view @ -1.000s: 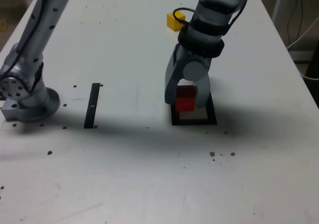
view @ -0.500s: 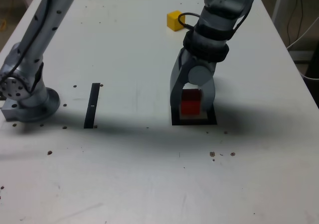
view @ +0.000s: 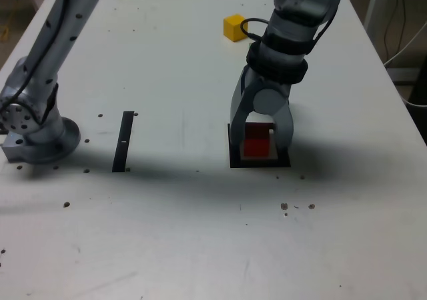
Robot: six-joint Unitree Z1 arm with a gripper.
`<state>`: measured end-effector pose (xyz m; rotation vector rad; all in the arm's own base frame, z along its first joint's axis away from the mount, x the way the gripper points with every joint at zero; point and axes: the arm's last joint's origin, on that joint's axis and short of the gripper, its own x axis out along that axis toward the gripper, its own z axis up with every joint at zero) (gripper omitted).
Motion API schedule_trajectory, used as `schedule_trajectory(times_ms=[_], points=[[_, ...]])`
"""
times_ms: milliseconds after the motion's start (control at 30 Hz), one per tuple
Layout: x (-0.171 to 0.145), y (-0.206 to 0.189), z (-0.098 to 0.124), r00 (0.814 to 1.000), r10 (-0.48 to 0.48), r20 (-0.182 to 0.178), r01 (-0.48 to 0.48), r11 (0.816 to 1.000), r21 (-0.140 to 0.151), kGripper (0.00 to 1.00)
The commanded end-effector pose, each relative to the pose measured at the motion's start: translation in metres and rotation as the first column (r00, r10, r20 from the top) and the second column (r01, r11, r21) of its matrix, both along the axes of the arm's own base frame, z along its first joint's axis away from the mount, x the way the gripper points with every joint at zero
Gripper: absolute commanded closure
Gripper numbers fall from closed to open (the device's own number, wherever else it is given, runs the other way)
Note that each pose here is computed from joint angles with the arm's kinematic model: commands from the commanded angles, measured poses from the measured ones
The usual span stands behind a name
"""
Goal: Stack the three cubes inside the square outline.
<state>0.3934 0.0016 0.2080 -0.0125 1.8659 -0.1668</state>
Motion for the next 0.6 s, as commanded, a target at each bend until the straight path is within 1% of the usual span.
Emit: schedule_trajectory(times_ms=[0, 133, 267, 567], points=[[0.000, -0.001, -0.002, 1.000, -0.003, -0.003, 0.003, 1.000, -0.001, 0.01], [-0.001, 0.000, 0.000, 1.000, -0.003, -0.001, 0.003, 1.000, 0.000, 0.01], [-0.005, 0.000, 0.007, 1.000, -0.005, 0.012, 0.005, 1.000, 0.008, 0.01], [-0.021, 0.003, 0.041, 0.998, -0.017, 0.061, 0.014, 0.998, 0.056, 0.01]])
